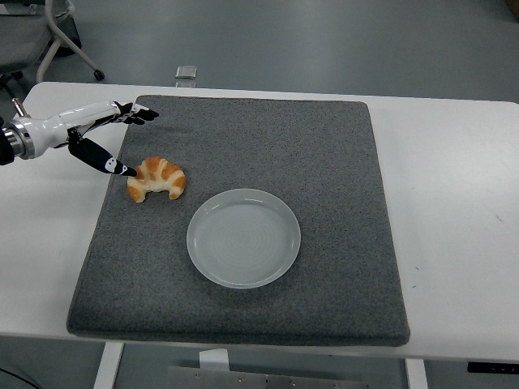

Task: Place the bread on the plate

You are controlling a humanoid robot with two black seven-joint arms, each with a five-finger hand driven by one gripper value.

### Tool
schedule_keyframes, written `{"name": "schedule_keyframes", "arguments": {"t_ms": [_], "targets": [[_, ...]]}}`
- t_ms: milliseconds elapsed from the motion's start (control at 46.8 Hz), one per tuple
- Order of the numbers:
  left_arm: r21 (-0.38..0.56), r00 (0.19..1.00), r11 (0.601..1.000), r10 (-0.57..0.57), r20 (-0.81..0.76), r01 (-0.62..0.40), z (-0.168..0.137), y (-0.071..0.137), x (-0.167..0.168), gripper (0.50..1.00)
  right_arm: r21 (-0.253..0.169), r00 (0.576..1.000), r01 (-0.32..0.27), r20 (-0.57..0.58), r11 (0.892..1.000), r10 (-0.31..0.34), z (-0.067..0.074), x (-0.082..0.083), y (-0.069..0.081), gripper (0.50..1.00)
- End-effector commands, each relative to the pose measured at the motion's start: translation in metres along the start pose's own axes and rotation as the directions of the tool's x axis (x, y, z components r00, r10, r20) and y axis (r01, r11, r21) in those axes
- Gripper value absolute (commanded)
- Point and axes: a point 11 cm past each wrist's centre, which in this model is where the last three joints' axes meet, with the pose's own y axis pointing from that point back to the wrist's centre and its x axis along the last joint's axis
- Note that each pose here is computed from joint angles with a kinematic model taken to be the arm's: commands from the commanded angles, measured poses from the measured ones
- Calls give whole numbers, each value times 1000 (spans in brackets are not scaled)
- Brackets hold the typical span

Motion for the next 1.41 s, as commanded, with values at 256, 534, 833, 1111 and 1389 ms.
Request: {"name": "schedule_keyframes", "arguments": {"t_ms": [256, 534, 833, 1111, 1389], "targets": [[8, 1000, 1000, -23, -13, 23, -10, -19, -29, 984, 0, 1000, 0, -2, 1000, 0, 0, 0, 0, 930], [-14, 1000, 1000, 6, 31, -5, -14, -24, -47, 977, 0, 1000, 0, 0, 1000, 0, 0, 0, 0, 930], [-21, 998, 999, 40, 40, -39, -24, -35, -56, 971, 0, 1000, -1, 0, 1000, 1, 0, 1, 0, 930], [-29, 997, 998, 58, 45, -56, -27, -39, -64, 941, 0, 1000, -1, 0, 1000, 1, 0, 1, 0, 930], [-42, 998, 998, 54, 44, -53, -26, -38, -65, 786, 0, 1000, -1, 0, 1000, 1, 0, 1, 0, 930]]}}
